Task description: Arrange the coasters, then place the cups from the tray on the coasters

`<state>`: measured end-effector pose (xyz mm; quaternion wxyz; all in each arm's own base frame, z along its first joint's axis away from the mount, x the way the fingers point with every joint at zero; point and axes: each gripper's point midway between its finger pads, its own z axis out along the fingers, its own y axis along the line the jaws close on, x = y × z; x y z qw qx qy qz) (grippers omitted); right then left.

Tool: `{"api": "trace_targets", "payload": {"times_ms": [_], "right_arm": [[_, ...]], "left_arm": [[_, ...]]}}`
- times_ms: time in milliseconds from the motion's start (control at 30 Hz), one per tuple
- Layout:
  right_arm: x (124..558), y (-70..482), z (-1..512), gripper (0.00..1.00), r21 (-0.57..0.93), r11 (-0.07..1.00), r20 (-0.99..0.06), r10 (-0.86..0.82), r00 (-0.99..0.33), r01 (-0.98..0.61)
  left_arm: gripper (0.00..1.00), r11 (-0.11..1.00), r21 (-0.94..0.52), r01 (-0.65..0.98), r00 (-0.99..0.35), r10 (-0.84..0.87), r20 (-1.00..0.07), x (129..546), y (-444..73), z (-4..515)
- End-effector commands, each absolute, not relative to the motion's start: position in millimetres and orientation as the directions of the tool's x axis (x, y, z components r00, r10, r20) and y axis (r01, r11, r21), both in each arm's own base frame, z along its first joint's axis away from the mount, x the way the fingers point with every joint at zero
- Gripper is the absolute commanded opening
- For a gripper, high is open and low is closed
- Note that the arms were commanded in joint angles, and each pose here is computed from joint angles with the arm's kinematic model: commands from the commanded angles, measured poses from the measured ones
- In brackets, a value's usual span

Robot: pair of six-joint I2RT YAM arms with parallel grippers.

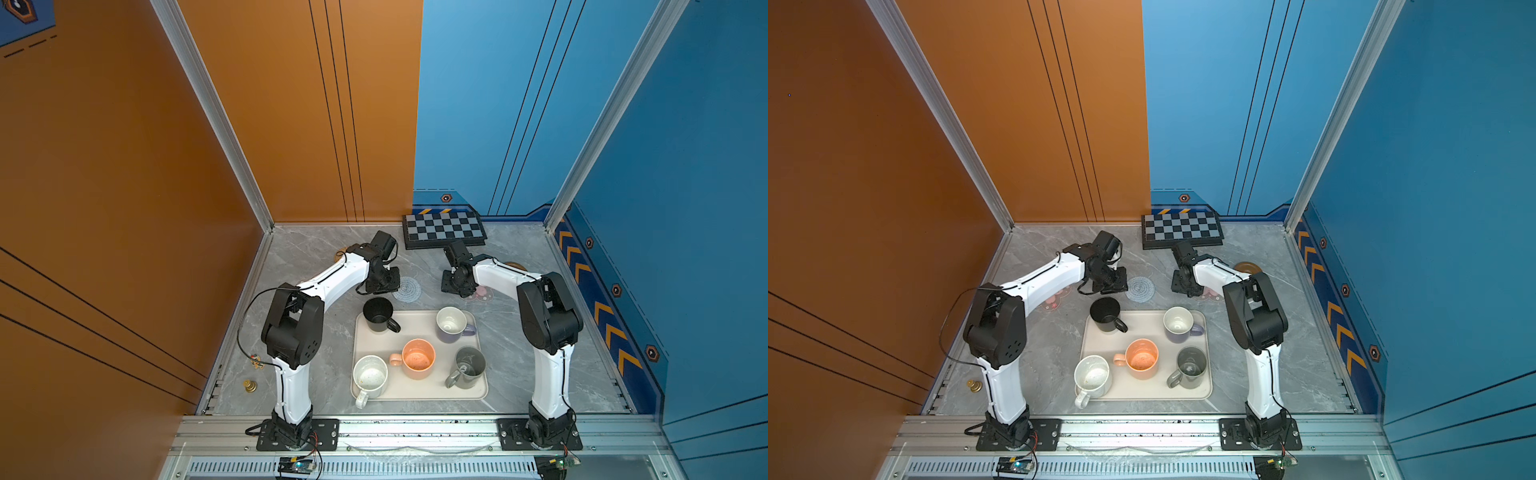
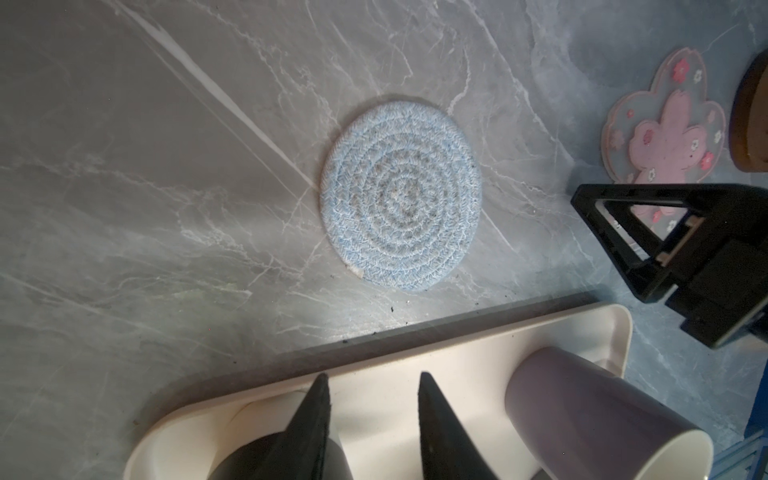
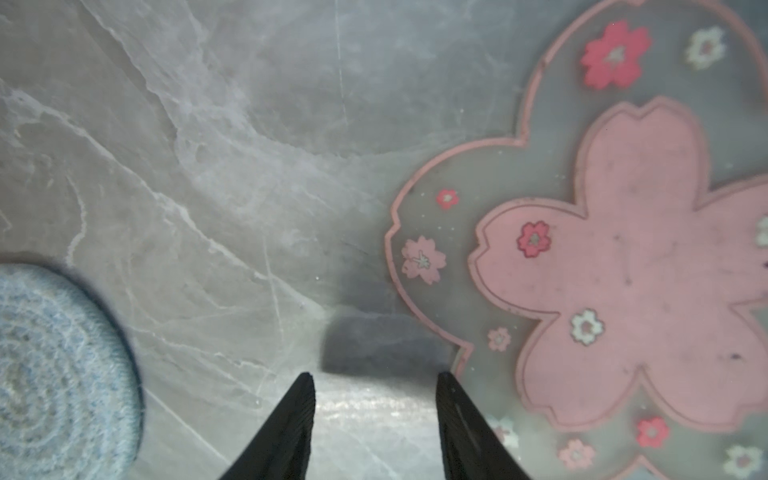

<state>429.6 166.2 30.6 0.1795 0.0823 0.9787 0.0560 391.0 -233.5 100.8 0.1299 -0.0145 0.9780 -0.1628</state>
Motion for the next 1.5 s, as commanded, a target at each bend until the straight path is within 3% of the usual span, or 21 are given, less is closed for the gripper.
{"api": "trace_targets", "payload": {"times_ms": [0,300,600,1133,1467], "right_arm": [[419.2,148.0,53.1,0.51,0.095,0.985,-0.362,0.166,-0.917,0.141],[421.5,95.9,92.8,0.51,0.1,0.971,-0.43,0.241,-0.87,0.219],[413.9,36.2,72.4,0.55,0.078,0.937,-0.382,0.344,-0.858,0.341],[434.0,25.1,28.3,0.55,0.117,0.922,-0.333,0.387,-0.86,0.369],[436.8,49.0,9.3,0.54,0.173,0.933,-0.284,0.355,-0.891,0.316]], "left_arm": [[0.37,0.95,-0.313,0.014,-0.963,-0.072,-0.26,386.1,-224.2,110.9],[0.38,0.949,-0.316,0.015,-0.963,-0.071,-0.258,384.7,-225.8,111.1],[0.41,0.944,-0.328,0.036,-0.966,-0.051,-0.253,388.2,-240.3,108.7],[0.41,0.94,-0.335,0.057,-0.968,-0.03,-0.249,390.2,-254.2,105.5],[0.41,0.94,-0.338,0.051,-0.969,-0.035,-0.245,390.6,-255.0,104.9]]}}
